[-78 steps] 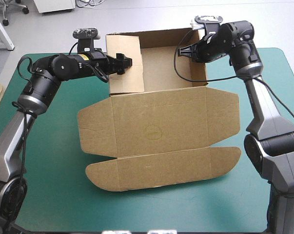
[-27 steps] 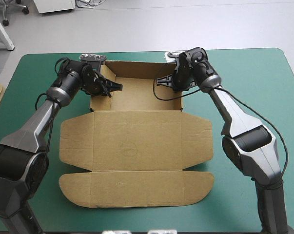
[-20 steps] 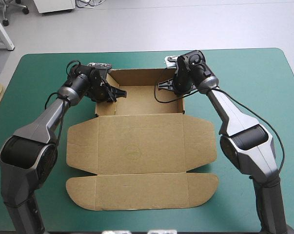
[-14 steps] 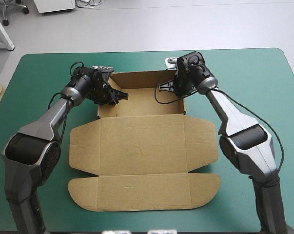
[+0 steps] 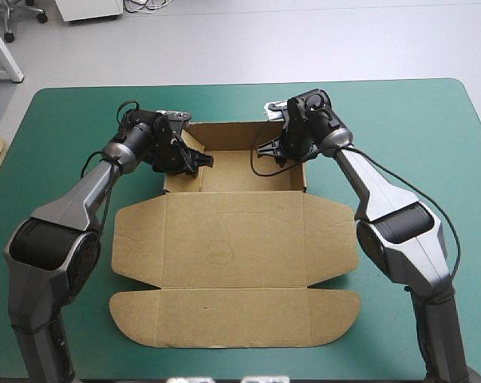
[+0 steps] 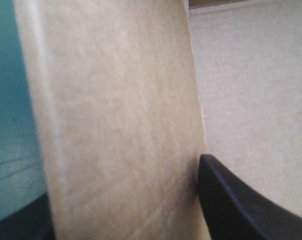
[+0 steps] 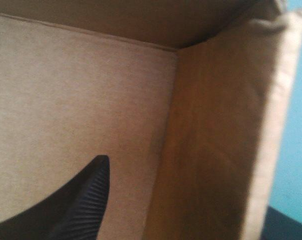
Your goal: Fold the box
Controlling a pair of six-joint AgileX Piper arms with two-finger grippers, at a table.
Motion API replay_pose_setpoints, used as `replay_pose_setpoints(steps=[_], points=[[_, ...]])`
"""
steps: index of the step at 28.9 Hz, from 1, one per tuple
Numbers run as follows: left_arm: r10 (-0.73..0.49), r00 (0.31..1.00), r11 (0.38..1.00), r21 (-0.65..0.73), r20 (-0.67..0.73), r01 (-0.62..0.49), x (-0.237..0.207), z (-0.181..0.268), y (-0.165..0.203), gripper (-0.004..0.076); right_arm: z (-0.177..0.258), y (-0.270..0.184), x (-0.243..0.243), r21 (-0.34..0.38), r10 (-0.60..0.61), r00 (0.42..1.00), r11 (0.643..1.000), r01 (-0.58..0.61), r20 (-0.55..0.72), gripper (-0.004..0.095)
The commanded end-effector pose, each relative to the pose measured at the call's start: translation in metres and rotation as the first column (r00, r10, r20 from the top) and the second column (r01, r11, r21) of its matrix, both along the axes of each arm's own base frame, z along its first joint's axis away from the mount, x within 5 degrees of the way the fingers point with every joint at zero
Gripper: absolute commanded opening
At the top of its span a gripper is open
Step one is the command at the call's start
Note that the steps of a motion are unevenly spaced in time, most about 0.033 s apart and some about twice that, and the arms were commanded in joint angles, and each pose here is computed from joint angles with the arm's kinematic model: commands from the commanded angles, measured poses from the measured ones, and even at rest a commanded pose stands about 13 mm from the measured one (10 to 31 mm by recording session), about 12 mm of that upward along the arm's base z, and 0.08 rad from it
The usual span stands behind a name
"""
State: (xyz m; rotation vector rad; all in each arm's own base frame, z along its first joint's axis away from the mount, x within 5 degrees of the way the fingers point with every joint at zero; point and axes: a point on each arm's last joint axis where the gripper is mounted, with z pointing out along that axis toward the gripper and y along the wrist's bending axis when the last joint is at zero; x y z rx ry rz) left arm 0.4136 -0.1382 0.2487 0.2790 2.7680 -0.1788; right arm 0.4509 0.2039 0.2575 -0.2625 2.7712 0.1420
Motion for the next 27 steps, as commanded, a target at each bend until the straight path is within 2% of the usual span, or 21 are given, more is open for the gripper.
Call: replay_pose_setpoints(steps=[1, 6, 12, 17, 21, 24, 27], points=[[-0.006, 0.996, 0.999, -0.048, 0.092, 0.010, -0.006, 0.036, -0.003, 0.0446, 0.033, -0.006, -0.008, 0.017, 0.010, 0.998, 1.000, -0.011, 0.059, 0.0605], [-0.016, 0.995, 1.000, -0.010, 0.097, 0.017, -0.008, 0.042, 0.000, 0.0447, 0.045, -0.009, -0.010, 0.006, 0.008, 0.996, 1.000, -0.008, 0.093, 0.0605], [-0.017, 0.980, 1.000, -0.011, 0.199, 0.020, -0.010, 0.077, 0.003, 0.0447, 0.073, -0.020, -0.016, -0.045, 0.001, 0.983, 0.999, 0.007, 0.182, 0.0605], [-0.017, 0.965, 1.000, -0.018, 0.260, 0.022, -0.012, 0.113, 0.005, 0.0447, 0.104, -0.031, -0.023, -0.020, -0.019, 0.967, 0.999, 0.025, 0.255, 0.0605], [-0.018, 0.956, 1.000, 0.027, 0.294, 0.011, -0.015, 0.135, 0.011, 0.0447, 0.131, -0.041, -0.032, -0.001, -0.032, 0.948, 0.999, 0.034, 0.316, 0.0604], [-0.016, 0.950, 0.999, 0.037, 0.313, 0.005, -0.019, 0.151, 0.014, 0.0446, 0.150, -0.048, -0.042, -0.011, -0.019, 0.933, 1.000, 0.024, 0.360, 0.0604], [-0.049, 0.937, 0.998, 0.052, 0.345, 0.033, -0.032, 0.171, 0.018, 0.0404, 0.174, -0.056, -0.059, -0.018, 0.002, 0.913, 1.000, 0.005, 0.408, 0.0565]])
